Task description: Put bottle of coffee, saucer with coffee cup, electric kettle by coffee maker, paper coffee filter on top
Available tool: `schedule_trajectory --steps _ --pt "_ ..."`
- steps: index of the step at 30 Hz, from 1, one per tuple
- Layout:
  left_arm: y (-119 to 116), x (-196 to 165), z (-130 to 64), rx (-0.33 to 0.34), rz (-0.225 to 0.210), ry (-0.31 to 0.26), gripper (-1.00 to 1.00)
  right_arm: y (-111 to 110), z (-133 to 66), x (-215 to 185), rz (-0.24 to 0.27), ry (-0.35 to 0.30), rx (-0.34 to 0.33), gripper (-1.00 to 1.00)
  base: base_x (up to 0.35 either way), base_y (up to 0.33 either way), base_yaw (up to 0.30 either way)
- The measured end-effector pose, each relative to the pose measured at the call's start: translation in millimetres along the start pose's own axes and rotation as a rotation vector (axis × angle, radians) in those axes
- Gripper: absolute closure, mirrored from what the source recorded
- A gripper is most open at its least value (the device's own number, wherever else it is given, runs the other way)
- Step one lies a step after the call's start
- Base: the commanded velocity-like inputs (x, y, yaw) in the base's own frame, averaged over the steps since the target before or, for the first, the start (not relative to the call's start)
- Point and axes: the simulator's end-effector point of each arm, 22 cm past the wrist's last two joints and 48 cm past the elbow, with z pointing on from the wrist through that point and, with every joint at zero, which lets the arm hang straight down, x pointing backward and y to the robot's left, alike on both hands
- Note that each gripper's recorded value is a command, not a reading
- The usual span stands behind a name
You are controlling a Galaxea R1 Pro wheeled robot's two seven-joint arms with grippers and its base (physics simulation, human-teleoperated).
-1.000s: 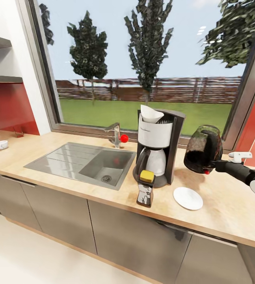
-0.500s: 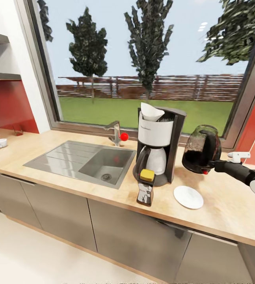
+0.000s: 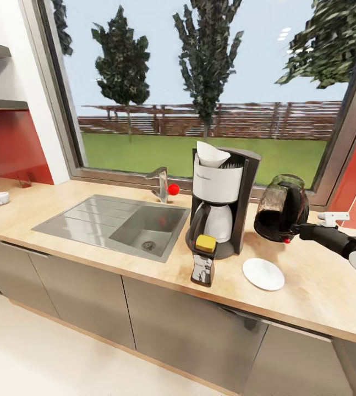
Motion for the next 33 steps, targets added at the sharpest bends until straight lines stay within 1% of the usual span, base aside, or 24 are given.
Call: schedule_trajectory --steps 9,33 --pt "0 0 -0.2 -0.002 -0.001 0.001 -1.0 0 0.6 1 0.0 0.002 -0.001 1.0 0.0 0.0 0.0" --pt "9 5 -5.1 -0.034 -0.01 0.013 -1.0 -1 12.7 22 0.001 0.038 0.001 1.0 0.0 0.0 0.0"
